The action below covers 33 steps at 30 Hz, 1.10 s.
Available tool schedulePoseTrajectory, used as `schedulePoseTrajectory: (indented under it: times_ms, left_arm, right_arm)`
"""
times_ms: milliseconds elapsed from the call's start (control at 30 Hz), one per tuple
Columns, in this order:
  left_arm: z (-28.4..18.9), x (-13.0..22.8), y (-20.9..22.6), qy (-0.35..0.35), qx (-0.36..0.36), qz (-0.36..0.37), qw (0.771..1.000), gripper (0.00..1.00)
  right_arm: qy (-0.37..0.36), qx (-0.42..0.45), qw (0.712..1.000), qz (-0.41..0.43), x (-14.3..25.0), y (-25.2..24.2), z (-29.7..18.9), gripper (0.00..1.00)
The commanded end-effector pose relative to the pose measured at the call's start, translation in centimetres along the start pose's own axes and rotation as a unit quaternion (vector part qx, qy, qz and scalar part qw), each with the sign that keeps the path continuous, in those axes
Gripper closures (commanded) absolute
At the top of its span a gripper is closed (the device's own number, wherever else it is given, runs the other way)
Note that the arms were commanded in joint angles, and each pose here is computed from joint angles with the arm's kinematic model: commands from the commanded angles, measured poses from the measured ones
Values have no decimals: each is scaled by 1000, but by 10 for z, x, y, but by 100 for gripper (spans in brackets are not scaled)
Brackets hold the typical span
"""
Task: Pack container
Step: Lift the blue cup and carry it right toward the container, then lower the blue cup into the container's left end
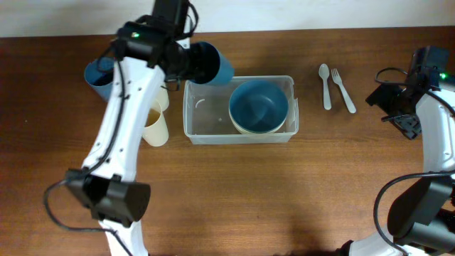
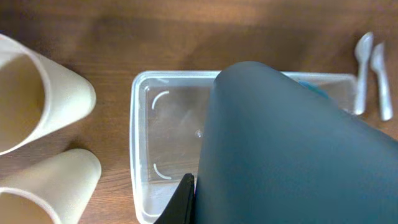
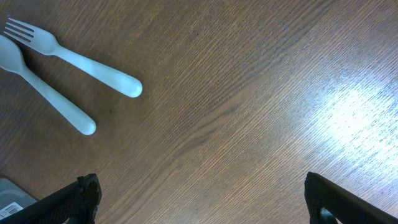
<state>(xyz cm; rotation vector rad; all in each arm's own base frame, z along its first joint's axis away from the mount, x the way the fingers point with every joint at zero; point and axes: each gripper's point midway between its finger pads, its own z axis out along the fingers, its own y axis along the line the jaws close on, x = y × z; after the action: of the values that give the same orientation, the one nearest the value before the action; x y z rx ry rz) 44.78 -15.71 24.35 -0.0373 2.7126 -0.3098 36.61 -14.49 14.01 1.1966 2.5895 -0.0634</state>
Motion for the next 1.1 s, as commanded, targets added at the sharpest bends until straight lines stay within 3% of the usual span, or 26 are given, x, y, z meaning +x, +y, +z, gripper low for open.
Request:
schedulePoseTrajectory:
  times_ms: [0, 433, 1067]
  left_arm:
    - [18, 3, 2, 19, -5, 18, 1000, 98]
    - [42, 8, 26, 41, -69, 17, 997, 98]
    - [65, 21, 34, 79, -84, 14, 993, 99]
  right_arm:
    - [-2, 10, 1000, 0, 0, -4, 2, 1]
    - [-2, 10, 1000, 0, 0, -4, 2, 1]
    - [-2, 10, 1000, 0, 0, -4, 2, 1]
